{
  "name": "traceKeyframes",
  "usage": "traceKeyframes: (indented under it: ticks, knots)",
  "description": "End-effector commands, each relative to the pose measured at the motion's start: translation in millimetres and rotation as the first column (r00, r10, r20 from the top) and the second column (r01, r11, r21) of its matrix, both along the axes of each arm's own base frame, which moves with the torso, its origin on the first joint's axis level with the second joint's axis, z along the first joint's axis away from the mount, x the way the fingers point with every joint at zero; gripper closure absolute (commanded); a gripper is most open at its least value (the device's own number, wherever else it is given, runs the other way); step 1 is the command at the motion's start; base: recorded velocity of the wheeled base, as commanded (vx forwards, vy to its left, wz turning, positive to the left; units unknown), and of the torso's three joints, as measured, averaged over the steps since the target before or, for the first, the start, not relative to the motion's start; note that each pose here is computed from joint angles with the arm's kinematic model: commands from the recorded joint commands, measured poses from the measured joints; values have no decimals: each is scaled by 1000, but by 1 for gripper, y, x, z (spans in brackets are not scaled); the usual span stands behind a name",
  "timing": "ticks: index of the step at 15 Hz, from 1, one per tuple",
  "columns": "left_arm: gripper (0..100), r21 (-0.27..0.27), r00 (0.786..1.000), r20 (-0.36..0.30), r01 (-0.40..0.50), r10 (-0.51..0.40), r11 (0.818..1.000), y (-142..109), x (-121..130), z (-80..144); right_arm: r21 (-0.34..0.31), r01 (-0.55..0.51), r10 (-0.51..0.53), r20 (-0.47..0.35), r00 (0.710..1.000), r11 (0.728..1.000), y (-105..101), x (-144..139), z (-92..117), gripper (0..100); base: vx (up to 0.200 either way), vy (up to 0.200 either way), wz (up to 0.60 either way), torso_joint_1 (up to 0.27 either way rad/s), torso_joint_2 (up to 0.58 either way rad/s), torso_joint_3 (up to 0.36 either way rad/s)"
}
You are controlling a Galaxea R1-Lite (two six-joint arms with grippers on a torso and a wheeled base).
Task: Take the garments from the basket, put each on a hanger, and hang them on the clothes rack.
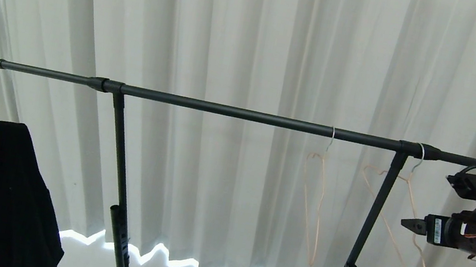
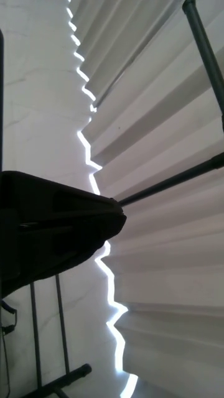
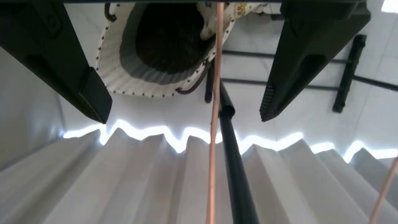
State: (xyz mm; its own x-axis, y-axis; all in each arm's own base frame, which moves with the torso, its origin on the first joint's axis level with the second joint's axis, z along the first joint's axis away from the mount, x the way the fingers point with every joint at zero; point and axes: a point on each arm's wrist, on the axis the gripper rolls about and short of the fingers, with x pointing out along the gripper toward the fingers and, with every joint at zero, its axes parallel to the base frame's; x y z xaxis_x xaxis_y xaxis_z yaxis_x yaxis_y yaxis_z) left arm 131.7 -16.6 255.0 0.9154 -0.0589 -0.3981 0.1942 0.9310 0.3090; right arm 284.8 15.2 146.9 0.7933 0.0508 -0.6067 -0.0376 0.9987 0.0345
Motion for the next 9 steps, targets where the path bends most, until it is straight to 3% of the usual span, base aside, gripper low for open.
traceKeyframes:
  ticks: [1,5,9]
  knots:
    - [100,0,1000,-10,2,-2,1000,0,-2,-4,-2,-4,4,-52,999,1000,2,13,-16,0,0,0,0,0,0,0]
    - [100,1,1000,-8,0,0,1000,1,-4,-4,-3,-2,2,-67,998,1000,3,40,-27,0,0,0,0,0,0,0]
    - [100,-1,1000,-5,-2,2,1000,1,-5,-4,0,3,-3,-89,996,1000,4,46,-35,0,0,0,0,0,0,0]
